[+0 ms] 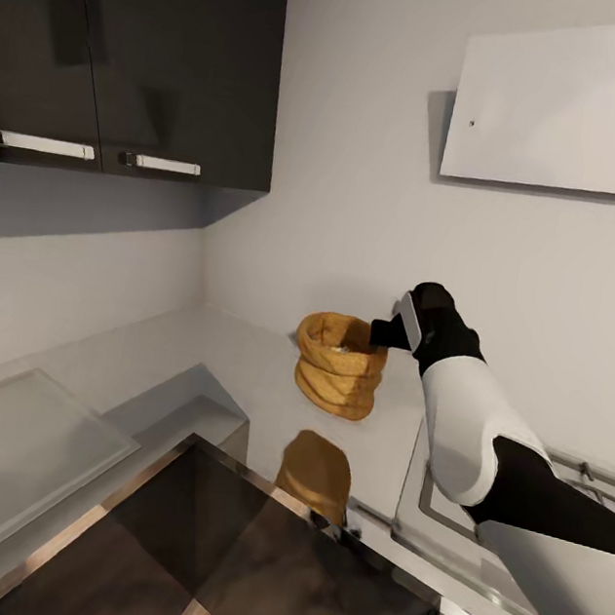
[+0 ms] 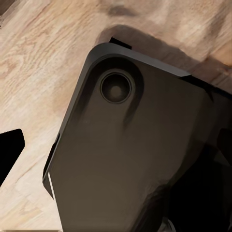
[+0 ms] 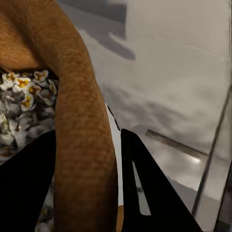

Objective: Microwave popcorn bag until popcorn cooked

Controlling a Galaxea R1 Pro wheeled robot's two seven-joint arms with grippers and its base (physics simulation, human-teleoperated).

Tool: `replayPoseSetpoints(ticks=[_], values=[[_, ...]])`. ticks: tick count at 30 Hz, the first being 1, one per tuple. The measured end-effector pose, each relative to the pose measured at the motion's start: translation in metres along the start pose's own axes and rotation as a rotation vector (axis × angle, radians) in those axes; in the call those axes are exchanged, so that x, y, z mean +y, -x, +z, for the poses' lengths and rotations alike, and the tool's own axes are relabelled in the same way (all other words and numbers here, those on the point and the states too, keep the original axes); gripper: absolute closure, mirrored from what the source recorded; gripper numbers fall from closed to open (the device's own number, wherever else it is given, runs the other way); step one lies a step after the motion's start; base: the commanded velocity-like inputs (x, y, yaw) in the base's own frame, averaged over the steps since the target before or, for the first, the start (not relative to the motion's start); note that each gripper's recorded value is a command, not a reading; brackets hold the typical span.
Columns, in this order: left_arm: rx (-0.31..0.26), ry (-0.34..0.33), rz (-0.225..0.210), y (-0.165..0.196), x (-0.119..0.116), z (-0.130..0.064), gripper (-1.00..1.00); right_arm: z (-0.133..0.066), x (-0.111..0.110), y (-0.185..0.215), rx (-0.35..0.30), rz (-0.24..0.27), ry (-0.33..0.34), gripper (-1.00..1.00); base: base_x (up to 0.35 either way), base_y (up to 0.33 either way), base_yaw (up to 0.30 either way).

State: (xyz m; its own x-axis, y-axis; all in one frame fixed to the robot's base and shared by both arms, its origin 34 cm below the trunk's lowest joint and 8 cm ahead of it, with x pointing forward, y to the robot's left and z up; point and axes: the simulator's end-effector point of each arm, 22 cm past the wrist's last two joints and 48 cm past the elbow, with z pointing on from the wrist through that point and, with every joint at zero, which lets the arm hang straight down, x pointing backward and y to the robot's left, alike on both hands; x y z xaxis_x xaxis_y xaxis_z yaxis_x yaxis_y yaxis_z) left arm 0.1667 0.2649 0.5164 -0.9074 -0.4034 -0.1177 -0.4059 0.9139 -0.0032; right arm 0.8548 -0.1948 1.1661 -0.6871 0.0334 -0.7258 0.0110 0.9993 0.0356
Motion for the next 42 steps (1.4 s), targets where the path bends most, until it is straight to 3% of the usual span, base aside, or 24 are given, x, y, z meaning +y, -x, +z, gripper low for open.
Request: replayPoseSetpoints(ticks=[42], values=[[0.0, 0.0, 0.001, 0.0001, -0.0001, 0.0, -1.0, -0.0017, -0.0004, 0.003, -0.008, 0.001, 0.0, 1.0, -0.344, 0.0, 0.0]])
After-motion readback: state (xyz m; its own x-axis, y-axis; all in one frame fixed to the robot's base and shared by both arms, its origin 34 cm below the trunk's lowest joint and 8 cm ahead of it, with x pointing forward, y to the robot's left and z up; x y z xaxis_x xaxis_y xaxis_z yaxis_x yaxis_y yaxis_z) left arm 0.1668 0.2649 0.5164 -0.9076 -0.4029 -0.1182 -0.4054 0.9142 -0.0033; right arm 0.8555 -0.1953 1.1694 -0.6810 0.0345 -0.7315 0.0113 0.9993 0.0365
